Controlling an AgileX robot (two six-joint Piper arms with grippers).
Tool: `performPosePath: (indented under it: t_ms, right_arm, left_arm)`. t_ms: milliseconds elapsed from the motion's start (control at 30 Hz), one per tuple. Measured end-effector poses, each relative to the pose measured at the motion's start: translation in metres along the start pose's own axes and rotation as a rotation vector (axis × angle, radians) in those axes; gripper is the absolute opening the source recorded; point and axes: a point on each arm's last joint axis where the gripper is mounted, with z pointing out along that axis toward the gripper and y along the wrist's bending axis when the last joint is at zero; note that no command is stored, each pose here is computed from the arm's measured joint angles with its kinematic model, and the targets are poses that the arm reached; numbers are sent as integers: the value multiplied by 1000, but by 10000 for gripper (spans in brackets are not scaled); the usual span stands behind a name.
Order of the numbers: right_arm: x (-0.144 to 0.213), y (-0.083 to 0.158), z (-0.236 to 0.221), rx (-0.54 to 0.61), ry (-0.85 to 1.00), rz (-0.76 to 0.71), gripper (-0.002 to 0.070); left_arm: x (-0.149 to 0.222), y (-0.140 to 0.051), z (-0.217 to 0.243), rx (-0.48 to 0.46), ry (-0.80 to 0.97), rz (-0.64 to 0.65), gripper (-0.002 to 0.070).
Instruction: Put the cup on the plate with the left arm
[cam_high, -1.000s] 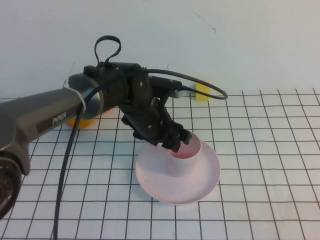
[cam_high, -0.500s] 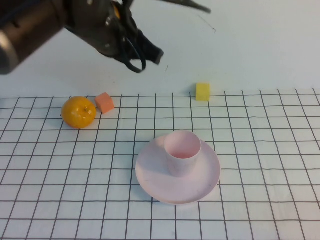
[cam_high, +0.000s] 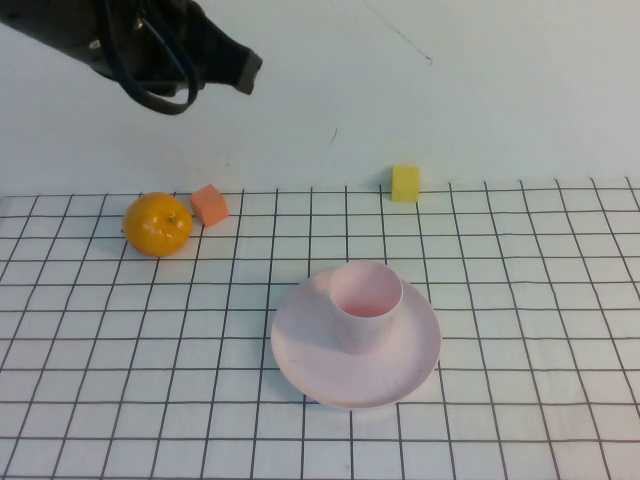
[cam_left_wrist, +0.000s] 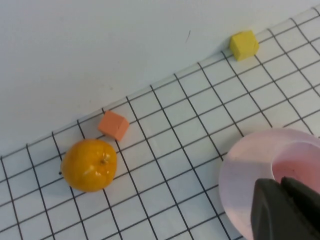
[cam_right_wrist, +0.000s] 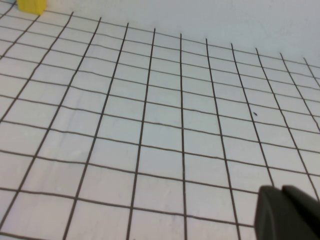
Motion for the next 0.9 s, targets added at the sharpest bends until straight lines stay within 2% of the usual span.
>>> performPosePath:
  t_ms: [267, 400, 533, 667, 900]
  right_arm:
    - [0, 0, 0, 0, 0, 0, -2]
    - [0, 0, 0, 0, 0, 0, -2]
    - [0, 0, 0, 0, 0, 0, -2]
    - [0, 0, 0, 0, 0, 0, -2]
    - [0, 0, 0, 0, 0, 0, -2]
  left_arm:
    - [11, 1, 2, -16, 120, 17, -1]
    - [18, 12, 0, -88, 176, 24, -1]
    - [21, 20, -15, -122, 153, 16, -1]
    - [20, 24, -45, -107, -36, -26, -1]
    - [36, 17, -96, 41, -494, -86, -1]
